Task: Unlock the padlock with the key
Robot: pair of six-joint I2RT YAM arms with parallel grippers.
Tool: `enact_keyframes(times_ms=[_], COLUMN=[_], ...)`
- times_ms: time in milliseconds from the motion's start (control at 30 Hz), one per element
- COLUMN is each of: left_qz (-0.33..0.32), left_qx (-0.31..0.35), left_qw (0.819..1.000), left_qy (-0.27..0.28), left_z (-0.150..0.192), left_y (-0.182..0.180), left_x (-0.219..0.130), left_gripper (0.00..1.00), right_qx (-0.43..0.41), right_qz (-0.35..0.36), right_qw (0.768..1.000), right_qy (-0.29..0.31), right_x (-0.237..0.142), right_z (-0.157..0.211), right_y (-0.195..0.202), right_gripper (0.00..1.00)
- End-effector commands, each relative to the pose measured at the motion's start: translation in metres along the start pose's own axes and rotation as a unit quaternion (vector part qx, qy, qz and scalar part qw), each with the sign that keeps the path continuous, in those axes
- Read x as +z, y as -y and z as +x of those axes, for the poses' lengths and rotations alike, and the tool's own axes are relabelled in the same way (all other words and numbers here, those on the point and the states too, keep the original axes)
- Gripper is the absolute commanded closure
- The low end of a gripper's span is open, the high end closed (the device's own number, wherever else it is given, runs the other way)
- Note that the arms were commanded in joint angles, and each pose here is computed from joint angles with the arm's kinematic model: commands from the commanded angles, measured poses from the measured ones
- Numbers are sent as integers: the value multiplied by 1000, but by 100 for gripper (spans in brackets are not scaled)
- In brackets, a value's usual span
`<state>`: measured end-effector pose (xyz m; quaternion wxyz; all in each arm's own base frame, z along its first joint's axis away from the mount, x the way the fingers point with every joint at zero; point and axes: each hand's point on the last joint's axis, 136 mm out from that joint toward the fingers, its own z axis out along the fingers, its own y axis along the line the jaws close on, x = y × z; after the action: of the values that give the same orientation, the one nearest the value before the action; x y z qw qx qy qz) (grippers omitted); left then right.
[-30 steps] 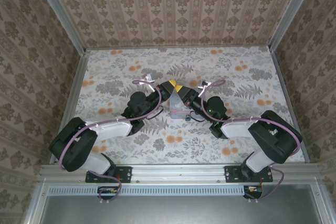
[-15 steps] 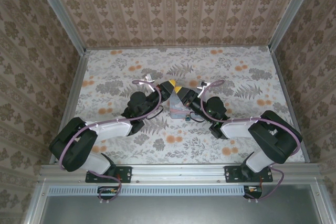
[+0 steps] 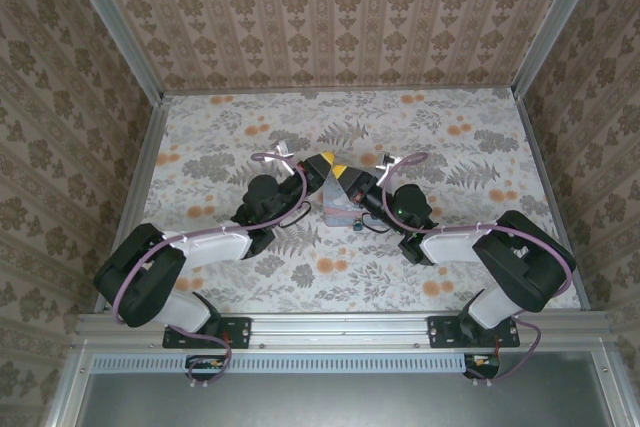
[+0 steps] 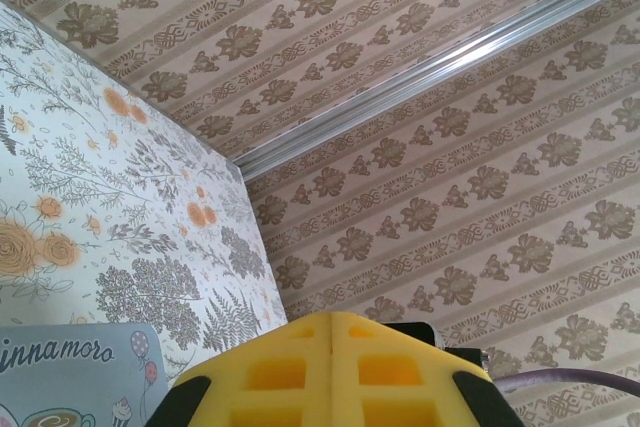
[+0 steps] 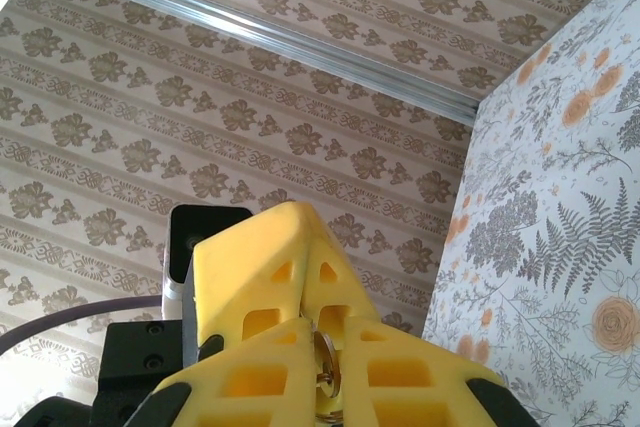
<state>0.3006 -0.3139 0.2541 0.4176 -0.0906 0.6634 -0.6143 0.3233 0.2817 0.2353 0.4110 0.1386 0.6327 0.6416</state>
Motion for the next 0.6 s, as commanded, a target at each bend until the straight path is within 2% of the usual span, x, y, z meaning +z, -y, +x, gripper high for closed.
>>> enact_keyframes(times_ms=[0,367,400,567], left_qz=[19,28,30,29], left_qx=[-9,-7,-7,-6], left_qw=[1000,1000,1000,1000], left_qy=[7,7,8,10], left_z=[1,-1,-1,-6], left_y=[8,16,17,18], left_x=[-5,-5,-5,-9], left_gripper=[100,100,96,57], right_qx=[-2,8,8,2], right_qz=[-21,-5,-5,-5], right_qw=[1000,1000,1000,1000], right_qy=[15,10,9,0], right_x=[-5,-4,-4,-8], right_z=[-8,-4,-4,-1], right_y=[-13,1,2,2], right_gripper=[100,100,100,100])
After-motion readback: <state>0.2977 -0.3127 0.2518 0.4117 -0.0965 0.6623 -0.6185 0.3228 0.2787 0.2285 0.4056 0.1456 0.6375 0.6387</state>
